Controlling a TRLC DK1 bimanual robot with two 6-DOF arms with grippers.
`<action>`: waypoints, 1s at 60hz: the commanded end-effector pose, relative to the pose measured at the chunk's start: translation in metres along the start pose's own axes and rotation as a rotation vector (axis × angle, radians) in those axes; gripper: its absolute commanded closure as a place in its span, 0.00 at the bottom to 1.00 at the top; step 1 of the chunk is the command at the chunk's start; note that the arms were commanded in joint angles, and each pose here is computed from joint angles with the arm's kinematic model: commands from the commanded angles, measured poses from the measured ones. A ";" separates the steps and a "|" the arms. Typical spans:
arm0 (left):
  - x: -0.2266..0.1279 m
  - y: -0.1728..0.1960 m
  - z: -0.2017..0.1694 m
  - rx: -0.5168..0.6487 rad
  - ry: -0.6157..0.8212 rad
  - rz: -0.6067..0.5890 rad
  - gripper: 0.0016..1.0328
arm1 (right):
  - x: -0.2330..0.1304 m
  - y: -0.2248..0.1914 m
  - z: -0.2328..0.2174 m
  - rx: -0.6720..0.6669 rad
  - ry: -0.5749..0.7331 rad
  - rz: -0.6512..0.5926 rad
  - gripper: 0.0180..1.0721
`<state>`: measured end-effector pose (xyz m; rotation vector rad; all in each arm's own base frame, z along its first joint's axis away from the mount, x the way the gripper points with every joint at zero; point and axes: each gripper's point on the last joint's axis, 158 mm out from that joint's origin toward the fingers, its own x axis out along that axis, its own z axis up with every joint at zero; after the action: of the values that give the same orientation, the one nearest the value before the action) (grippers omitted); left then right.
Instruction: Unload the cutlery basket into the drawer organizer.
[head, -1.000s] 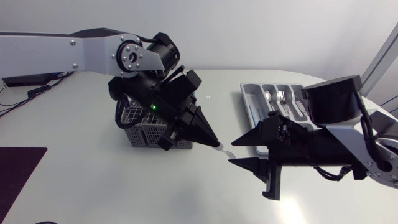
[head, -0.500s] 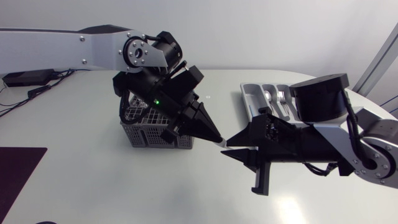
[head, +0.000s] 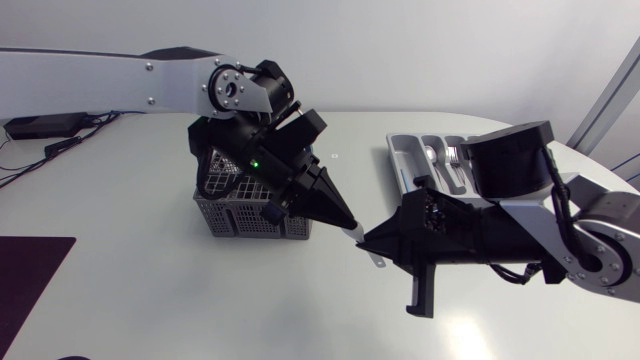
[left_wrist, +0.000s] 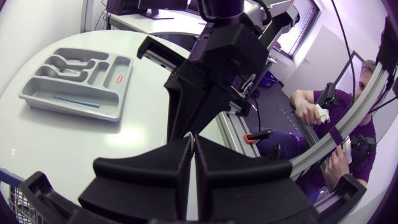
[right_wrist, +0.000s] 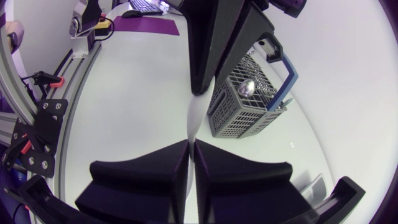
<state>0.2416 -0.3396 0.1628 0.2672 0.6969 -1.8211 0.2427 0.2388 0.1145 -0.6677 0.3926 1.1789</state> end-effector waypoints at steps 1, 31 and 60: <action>-0.011 0.019 0.006 -0.001 -0.025 0.031 0.83 | 0.000 0.002 -0.002 0.009 0.009 0.018 0.95; -0.068 0.053 0.042 -0.057 -0.140 0.197 0.07 | -0.025 -0.027 -0.052 -0.023 0.097 -0.079 0.95; -0.075 0.105 -0.033 -0.217 0.117 0.648 0.10 | -0.074 -0.082 -0.162 -0.187 0.369 -0.366 0.95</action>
<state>0.3662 -0.2876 0.1462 0.4128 0.7423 -1.1567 0.3076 0.0704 0.0725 -1.0028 0.4521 0.7576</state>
